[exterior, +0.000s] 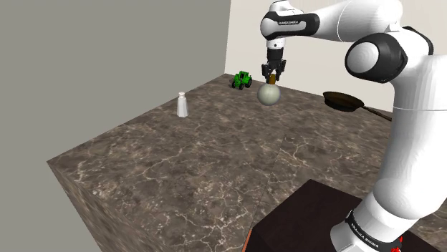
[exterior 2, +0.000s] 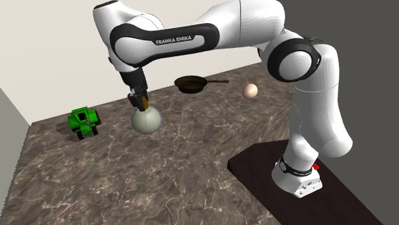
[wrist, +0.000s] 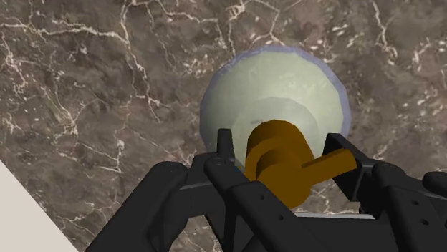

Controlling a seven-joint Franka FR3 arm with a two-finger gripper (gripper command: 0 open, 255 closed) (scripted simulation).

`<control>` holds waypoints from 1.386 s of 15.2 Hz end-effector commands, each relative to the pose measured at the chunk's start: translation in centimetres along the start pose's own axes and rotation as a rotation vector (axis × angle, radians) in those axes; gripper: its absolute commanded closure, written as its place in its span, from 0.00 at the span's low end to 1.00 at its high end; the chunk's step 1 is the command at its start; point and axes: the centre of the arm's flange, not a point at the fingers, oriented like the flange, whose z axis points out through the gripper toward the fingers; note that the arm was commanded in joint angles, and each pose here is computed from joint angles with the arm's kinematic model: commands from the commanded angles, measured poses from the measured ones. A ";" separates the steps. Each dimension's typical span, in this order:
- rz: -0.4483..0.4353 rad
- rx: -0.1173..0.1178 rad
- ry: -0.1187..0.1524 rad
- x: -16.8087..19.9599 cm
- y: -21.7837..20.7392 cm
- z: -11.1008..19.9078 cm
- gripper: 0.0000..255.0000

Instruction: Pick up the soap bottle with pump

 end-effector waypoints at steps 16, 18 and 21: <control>0.000 0.000 0.000 -0.2 0.5 -3.6 1.00; 0.000 0.000 0.000 -0.3 0.7 -4.6 1.00; 0.000 0.000 0.000 -0.4 1.0 -6.2 1.00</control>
